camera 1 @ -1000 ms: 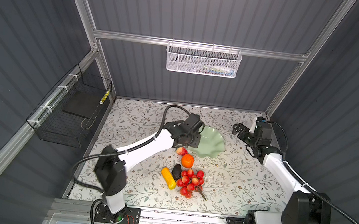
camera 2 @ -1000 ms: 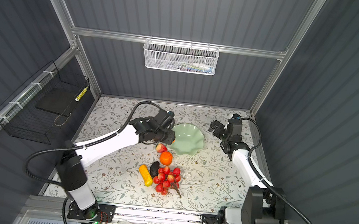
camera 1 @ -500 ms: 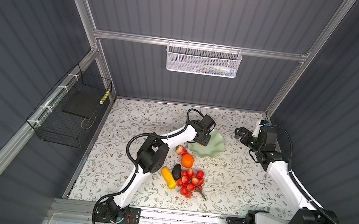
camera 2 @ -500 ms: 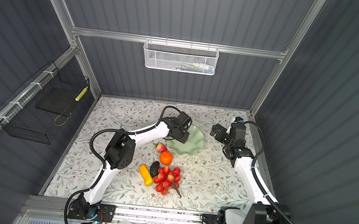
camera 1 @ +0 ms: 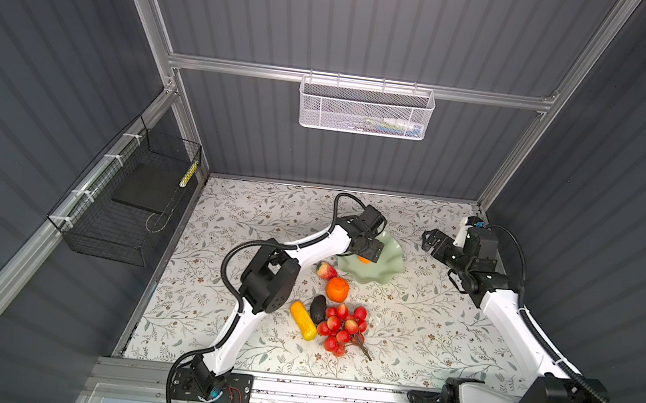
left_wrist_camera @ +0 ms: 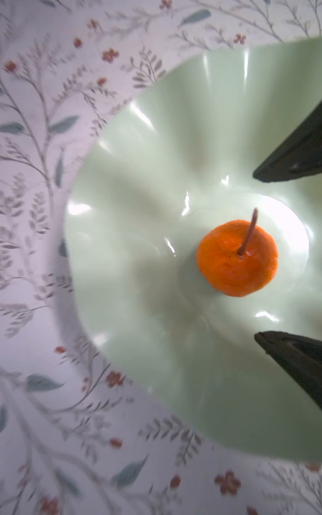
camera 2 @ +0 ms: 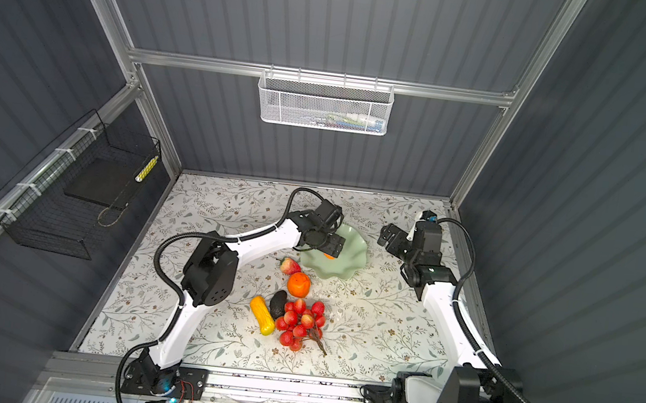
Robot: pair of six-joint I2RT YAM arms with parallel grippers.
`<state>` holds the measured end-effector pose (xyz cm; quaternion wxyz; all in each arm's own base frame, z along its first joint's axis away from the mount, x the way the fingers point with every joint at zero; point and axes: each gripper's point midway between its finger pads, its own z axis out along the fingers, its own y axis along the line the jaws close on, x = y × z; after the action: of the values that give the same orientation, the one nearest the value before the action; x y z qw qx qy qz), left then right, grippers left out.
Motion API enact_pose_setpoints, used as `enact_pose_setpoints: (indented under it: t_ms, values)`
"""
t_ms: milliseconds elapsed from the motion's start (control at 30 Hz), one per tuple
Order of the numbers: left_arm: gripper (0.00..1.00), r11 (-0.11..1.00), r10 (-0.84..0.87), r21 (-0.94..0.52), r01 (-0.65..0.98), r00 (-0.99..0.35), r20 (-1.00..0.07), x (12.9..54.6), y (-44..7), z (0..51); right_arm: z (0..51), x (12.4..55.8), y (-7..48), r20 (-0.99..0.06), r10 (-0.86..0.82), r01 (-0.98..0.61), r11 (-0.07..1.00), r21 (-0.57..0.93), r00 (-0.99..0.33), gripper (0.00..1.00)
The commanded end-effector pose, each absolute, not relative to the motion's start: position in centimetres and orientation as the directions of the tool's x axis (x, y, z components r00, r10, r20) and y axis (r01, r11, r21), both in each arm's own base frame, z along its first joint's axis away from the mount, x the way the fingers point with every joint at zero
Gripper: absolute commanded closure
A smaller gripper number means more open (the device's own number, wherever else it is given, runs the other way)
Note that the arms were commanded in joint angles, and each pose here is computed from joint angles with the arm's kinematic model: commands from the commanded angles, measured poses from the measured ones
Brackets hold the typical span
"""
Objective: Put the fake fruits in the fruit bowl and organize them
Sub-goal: 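Carry the tangerine with the left gripper and drop it into the green bowl, then grasp the yellow bumpy fruit with the right gripper while the left gripper withdraws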
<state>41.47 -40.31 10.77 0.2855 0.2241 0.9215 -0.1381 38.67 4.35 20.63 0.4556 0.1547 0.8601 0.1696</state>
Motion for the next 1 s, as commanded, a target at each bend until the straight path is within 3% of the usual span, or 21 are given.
enact_pose_setpoints:
  t_ms: [0, 133, 300, 433, 700, 967]
  values:
    - [0.09, 0.908, 0.150, -0.103, 0.406, -0.543, -0.826, 43.6, -36.9, 24.1, 22.6, 38.4, 6.6, -0.761, 0.334, 0.020, 0.921, 0.389, -0.556, 0.05]
    - [0.01, 0.973, 0.003, -0.085, 0.215, -0.381, -0.925, 43.1, -28.0, 30.0, 22.6, 37.2, 12.3, -0.761, 0.166, -0.124, 0.943, 0.308, -0.628, 0.09]
    - [0.00, 0.980, -0.200, -0.182, -0.084, -0.356, -0.913, 40.4, -14.1, 26.6, 20.7, 32.5, 22.8, -0.690, -0.042, -0.371, 0.866, 0.335, -0.722, 0.15]
    - [0.00, 0.928, -0.326, -0.215, -0.305, -0.382, -0.865, 36.7, -6.6, 21.9, 18.2, 27.0, 29.9, -0.622, -0.259, -0.536, 0.785, 0.310, -0.739, 0.18]
    - [0.00, 0.870, -0.397, -0.202, -0.450, -0.396, -0.828, 31.9, -2.1, 16.5, 13.2, 19.2, 38.4, -0.507, -0.589, -0.759, 0.605, 0.239, -0.629, 0.25]
    - [0.00, 0.855, -0.400, -0.188, -0.483, -0.383, -0.832, 30.7, -0.7, 16.4, 8.7, 19.1, 40.8, -0.403, -0.680, -0.785, 0.582, 0.210, -0.612, 0.30]
